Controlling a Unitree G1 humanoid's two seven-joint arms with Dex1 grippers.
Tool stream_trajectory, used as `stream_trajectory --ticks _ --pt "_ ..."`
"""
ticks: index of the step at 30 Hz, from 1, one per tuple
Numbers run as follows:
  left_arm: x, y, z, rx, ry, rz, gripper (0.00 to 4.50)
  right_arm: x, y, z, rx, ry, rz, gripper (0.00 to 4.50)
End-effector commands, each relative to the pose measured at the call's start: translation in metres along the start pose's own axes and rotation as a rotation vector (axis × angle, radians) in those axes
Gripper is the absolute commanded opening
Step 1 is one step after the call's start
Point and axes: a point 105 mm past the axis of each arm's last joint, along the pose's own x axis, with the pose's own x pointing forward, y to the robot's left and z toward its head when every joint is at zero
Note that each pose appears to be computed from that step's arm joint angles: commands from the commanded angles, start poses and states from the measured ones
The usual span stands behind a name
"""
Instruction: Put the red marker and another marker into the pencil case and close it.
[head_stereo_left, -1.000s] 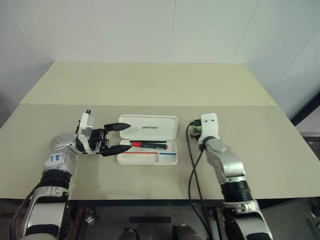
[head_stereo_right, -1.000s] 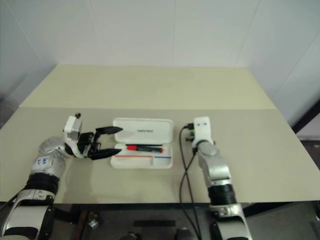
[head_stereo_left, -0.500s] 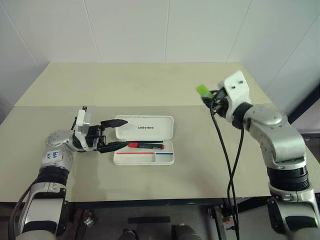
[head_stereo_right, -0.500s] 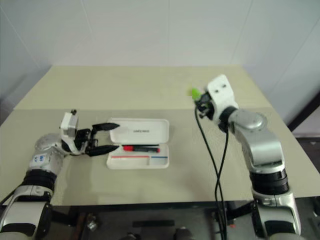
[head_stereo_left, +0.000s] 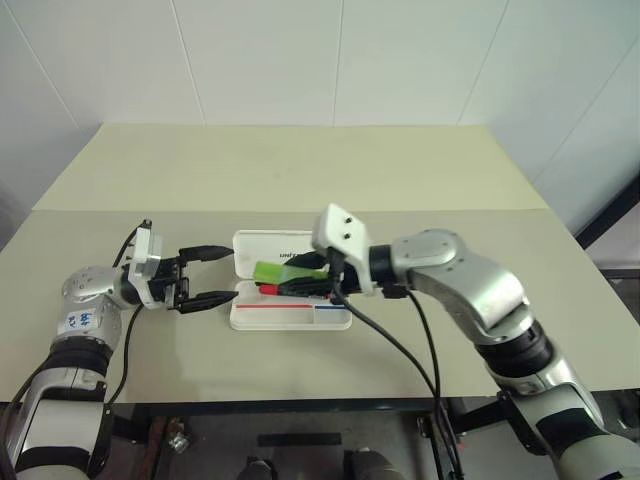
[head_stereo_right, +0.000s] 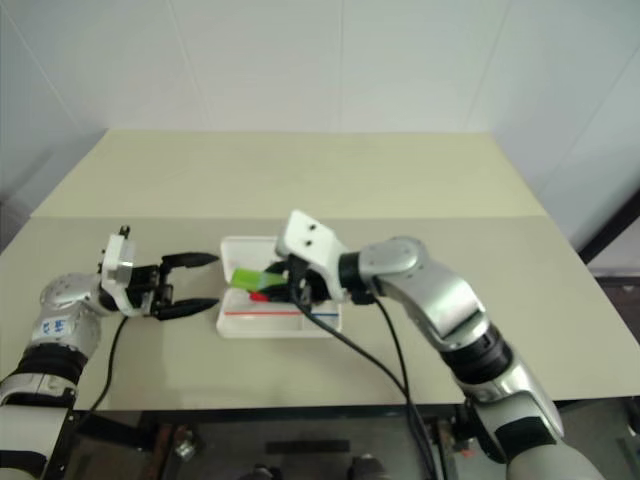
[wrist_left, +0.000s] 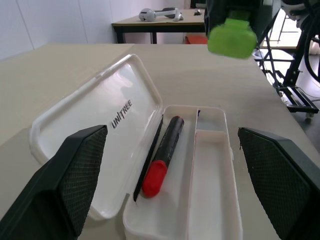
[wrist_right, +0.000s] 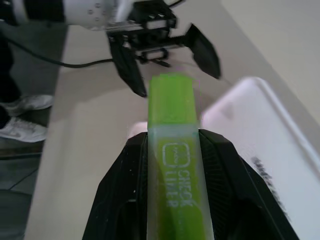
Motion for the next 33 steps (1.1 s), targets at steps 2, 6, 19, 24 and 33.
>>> stream_trajectory --ticks 2,6,19,24,33 --pt "-0.005 -0.016 0.010 0.036 -0.019 -0.123 4.50 0.022 0.001 -0.009 -0.043 0.012 0.051 1.11" --pt "-0.007 -0.021 0.009 0.034 -0.016 -0.130 4.50 0.037 -0.001 -0.022 -0.051 0.029 0.081 1.11" --pt "-0.006 -0.027 0.009 0.029 -0.025 -0.139 4.50 0.057 -0.004 -0.046 -0.058 0.069 0.120 1.11" --pt "-0.003 -0.026 0.010 0.033 -0.029 -0.143 4.50 0.064 -0.008 -0.043 -0.060 0.060 0.108 1.11" --pt "0.002 -0.025 0.010 0.036 -0.038 -0.148 4.50 0.060 -0.012 -0.037 -0.069 0.052 0.095 3.17"
